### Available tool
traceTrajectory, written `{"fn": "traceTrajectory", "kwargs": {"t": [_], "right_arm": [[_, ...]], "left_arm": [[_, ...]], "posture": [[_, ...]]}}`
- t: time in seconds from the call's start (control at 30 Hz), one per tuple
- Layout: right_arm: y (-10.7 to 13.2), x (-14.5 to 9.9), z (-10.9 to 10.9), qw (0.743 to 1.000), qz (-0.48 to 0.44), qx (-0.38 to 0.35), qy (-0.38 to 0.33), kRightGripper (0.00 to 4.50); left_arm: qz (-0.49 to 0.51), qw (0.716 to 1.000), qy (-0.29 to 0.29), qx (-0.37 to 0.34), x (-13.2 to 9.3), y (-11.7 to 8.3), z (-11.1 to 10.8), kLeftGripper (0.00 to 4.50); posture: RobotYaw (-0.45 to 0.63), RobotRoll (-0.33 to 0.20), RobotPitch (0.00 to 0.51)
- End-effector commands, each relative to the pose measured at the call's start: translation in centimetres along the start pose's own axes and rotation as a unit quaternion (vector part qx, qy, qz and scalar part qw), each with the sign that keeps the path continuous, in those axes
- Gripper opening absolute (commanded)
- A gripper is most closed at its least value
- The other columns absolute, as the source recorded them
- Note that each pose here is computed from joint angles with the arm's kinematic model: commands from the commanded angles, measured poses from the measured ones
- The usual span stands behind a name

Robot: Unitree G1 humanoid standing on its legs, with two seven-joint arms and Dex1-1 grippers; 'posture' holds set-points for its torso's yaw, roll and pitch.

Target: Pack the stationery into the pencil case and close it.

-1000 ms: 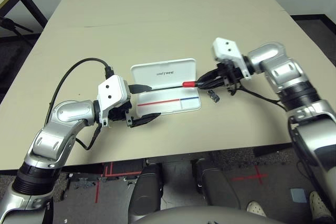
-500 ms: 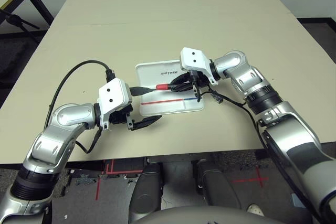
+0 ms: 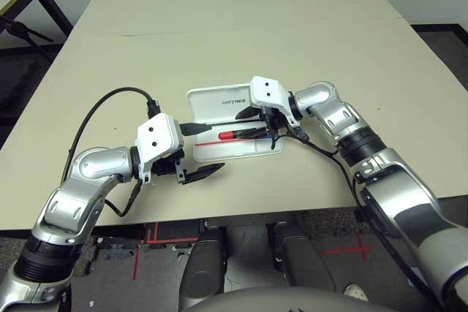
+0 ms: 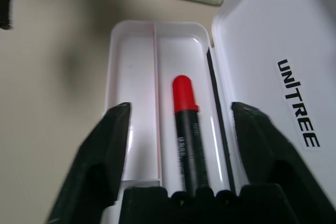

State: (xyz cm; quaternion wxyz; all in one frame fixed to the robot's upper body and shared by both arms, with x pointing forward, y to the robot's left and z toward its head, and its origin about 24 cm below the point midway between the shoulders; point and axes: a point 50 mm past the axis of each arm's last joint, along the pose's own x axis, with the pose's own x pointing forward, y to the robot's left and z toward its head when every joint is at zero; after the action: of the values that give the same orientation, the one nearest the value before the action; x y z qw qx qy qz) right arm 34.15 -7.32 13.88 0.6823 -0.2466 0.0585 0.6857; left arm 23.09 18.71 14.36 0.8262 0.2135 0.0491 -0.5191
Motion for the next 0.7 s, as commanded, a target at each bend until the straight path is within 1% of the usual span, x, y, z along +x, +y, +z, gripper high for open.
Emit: {"fn": "traceTrajectory", "kwargs": {"t": [0.03, 0.1, 0.27, 0.47, 0.57, 0.7], "right_arm": [[0.7, -1.6, 0.5, 0.999, -0.001, 0.001, -0.049, 4.48], [1.3, -2.9, 0.4, 0.998, -0.006, 0.011, -0.059, 4.48], [2.6, -6.1, 0.1, 0.992, -0.054, 0.045, -0.101, 4.48], [5.6, -8.7, -1.2, 0.99, -0.075, 0.069, -0.096, 4.48], [6.9, -9.6, -1.8, 0.99, -0.082, 0.078, -0.088, 4.48], [8.0, -9.9, -2.0, 0.989, -0.082, 0.087, -0.085, 4.48]], "left_arm": [[0.003, 1.0, 0.013, -0.006, -0.4, 0.0, -0.7, 4.5], [0.011, 1.0, 0.011, -0.013, -0.6, 0.0, -0.8, 4.5], [0.034, 0.999, 0.009, -0.026, -0.9, 0.3, -1.2, 4.5], [0.065, 0.997, 0.007, -0.043, -1.4, 0.7, -1.8, 4.5], [0.072, 0.996, 0.007, -0.049, -1.5, 0.7, -2.0, 4.5], [0.079, 0.995, 0.01, -0.054, -1.8, 0.8, -2.2, 4.5]], "posture": [[0.07, 0.0, 0.138], [0.07, 0.0, 0.14], [0.06, 0.0, 0.146], [0.05, 0.0, 0.151], [0.05, 0.0, 0.153], [0.04, 0.0, 0.154]]}}
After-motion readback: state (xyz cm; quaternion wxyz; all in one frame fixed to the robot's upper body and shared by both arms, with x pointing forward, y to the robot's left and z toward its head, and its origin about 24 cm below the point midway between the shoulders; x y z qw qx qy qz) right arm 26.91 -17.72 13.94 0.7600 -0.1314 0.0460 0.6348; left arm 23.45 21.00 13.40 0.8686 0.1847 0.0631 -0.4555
